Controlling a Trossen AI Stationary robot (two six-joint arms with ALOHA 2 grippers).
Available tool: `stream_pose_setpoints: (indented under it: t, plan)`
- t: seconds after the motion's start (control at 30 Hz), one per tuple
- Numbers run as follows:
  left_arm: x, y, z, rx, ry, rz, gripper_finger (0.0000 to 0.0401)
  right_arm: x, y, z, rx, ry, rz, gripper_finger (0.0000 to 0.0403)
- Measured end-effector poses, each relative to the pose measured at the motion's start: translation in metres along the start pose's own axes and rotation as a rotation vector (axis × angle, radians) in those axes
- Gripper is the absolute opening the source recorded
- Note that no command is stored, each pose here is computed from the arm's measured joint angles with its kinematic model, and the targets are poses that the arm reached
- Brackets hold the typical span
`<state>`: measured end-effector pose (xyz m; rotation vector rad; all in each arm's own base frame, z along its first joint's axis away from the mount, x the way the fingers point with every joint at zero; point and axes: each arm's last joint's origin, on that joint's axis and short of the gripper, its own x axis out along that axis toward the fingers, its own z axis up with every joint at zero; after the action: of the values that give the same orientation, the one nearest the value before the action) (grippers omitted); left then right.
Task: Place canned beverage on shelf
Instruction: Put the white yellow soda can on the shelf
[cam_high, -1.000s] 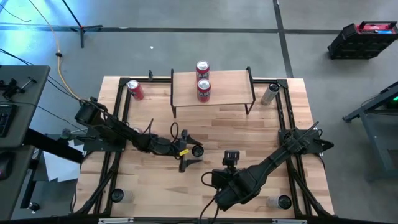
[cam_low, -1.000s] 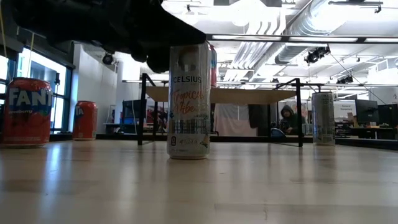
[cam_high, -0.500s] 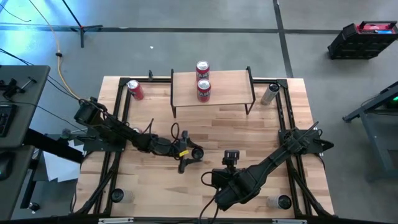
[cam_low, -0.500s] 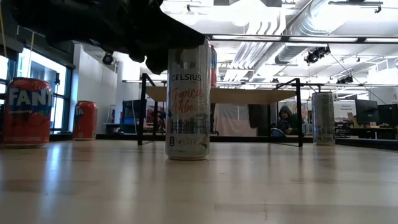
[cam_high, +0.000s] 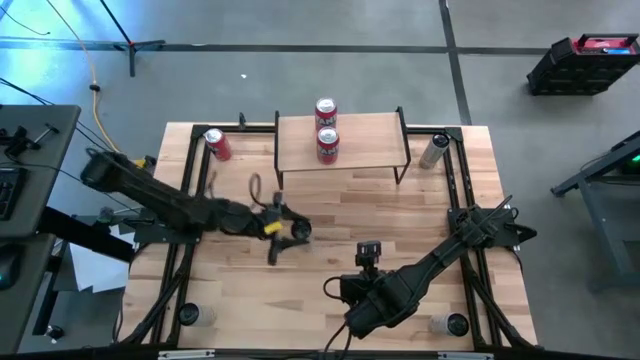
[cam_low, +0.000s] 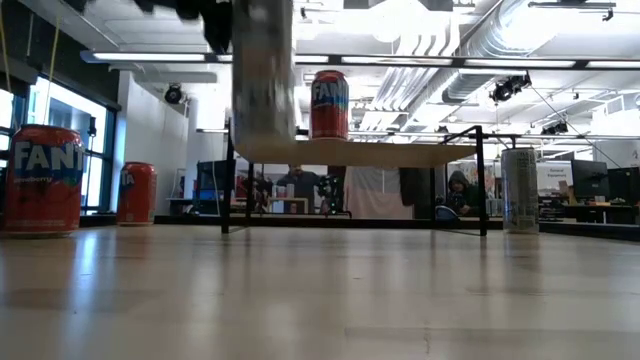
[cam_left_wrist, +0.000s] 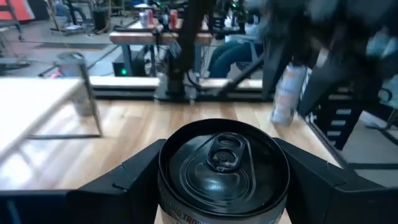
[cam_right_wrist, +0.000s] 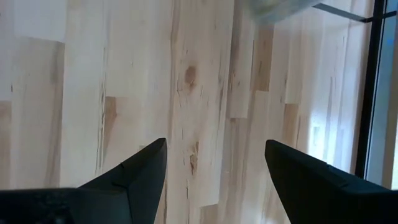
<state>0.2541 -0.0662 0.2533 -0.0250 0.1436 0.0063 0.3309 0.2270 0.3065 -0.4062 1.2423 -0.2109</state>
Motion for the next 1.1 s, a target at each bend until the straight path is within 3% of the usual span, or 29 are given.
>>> stream_pose_setpoints:
  t: [0.17,0.3,0.53,0.67,0.87,1.1]
  plan:
    - [-0.026,0.026,0.044,0.022,0.009,0.123,0.0242,0.004,-0.006,0.003,-0.05,0.007,-0.005,0.0256]
    - [-0.036,0.054,0.07,0.037,-0.014,0.12,0.0242,0.009,-0.017,0.007,-0.112,0.021,-0.01,0.0256]
    - [-0.052,0.114,0.107,0.084,0.007,0.226,0.0242,0.006,-0.063,0.012,-0.192,0.011,-0.02,0.0256]
    - [-0.053,0.154,0.111,0.085,0.075,0.275,0.0242,0.0,-0.103,0.012,-0.202,-0.009,-0.061,0.0256]
    - [-0.061,0.208,0.12,0.08,0.018,0.225,0.0242,-0.011,-0.171,0.01,-0.153,-0.109,-0.089,0.0256]
    - [-0.058,0.265,0.118,0.04,-0.009,0.23,0.0243,-0.01,-0.22,-0.002,-0.028,-0.122,0.088,0.0256]
